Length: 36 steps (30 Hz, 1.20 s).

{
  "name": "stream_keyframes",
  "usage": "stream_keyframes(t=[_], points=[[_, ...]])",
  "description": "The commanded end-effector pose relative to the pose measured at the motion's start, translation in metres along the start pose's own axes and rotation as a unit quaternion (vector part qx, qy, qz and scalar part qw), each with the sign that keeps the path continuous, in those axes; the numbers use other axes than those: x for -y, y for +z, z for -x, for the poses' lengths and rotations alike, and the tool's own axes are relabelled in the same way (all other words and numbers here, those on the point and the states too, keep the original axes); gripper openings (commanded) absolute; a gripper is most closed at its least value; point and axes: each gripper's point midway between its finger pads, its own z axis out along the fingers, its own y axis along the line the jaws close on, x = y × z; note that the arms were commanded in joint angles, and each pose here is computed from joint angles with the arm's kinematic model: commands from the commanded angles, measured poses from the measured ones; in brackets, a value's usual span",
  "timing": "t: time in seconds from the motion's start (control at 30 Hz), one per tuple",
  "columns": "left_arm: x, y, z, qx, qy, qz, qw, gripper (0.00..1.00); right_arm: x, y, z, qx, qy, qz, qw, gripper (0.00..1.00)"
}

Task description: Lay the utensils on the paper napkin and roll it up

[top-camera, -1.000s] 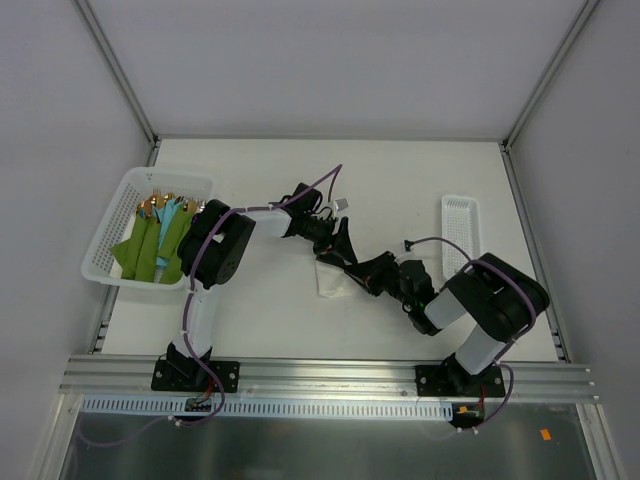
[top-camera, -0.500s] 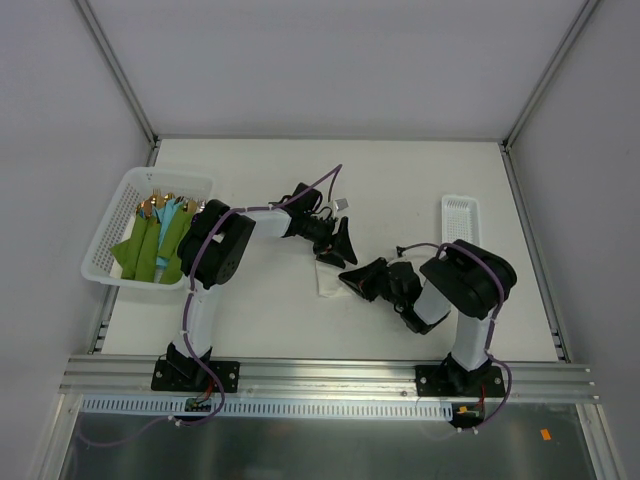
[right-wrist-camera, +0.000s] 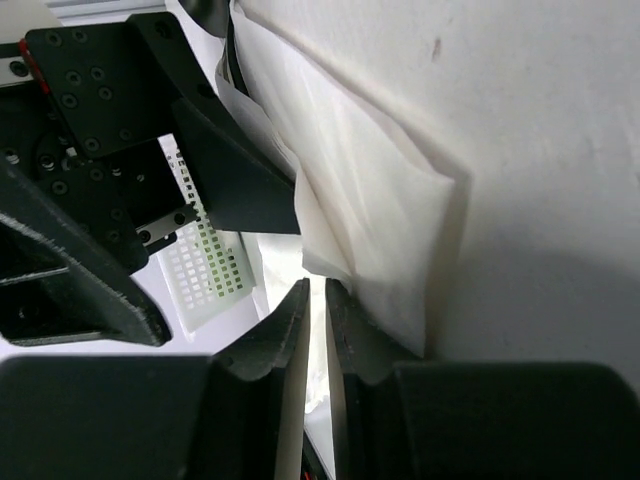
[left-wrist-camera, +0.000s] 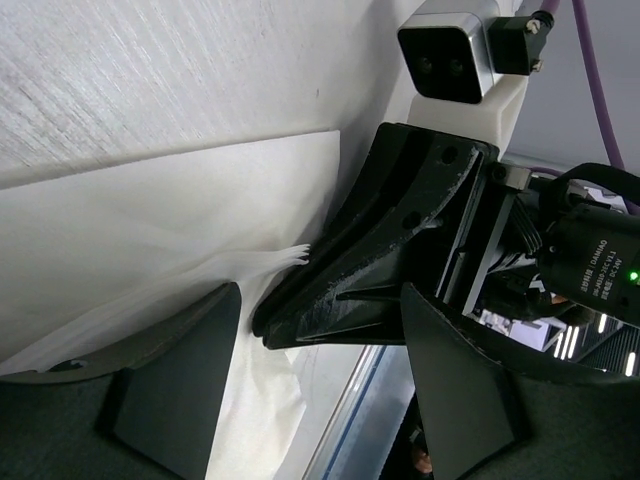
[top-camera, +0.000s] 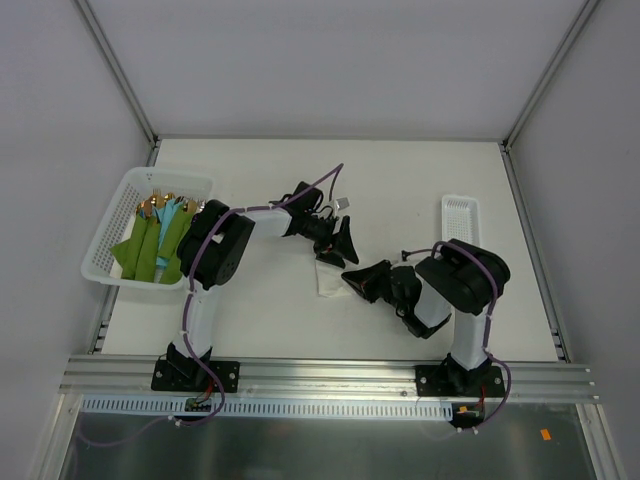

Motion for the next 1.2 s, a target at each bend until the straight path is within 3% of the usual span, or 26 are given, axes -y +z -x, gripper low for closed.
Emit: stream_keyframes(t=[0.0,0.07,0.17,0.37,0.53,0.67,0.8,1.17], points=[[0.035,-0.028,0.023,0.038,0.045,-0.005,0.998,0.67,0.014,-0.002,0.012,0.037,0.003,-0.009,0.999,0.15],[0.064,-0.053,0.032,0.067,0.083,-0.004,0.994,0.67,0.019,-0.003,0.011,0.035,0.004,-0.017,0.999,0.15],[0.078,-0.097,0.045,0.116,0.094,0.003,0.989,0.67,0.025,-0.003,0.01,0.033,0.006,-0.025,0.999,0.14],[0.012,-0.146,0.029,0.159,0.033,0.079,0.984,0.62,0.027,-0.003,0.01,0.037,0.008,-0.029,0.999,0.14],[0.006,-0.13,0.009,0.114,0.015,0.03,0.993,0.38,0.028,-0.004,0.009,0.035,0.009,-0.03,0.999,0.13],[0.025,-0.111,-0.002,0.086,0.045,0.002,0.995,0.34,0.029,-0.004,0.01,0.037,0.007,-0.031,0.999,0.13],[0.029,-0.085,-0.014,0.068,0.064,0.022,0.995,0.33,0.029,-0.004,0.01,0.038,0.006,-0.031,0.999,0.13],[-0.01,-0.044,-0.061,-0.005,-0.029,0.008,1.0,0.24,0.03,-0.005,0.01,0.038,0.01,-0.034,0.999,0.14]])
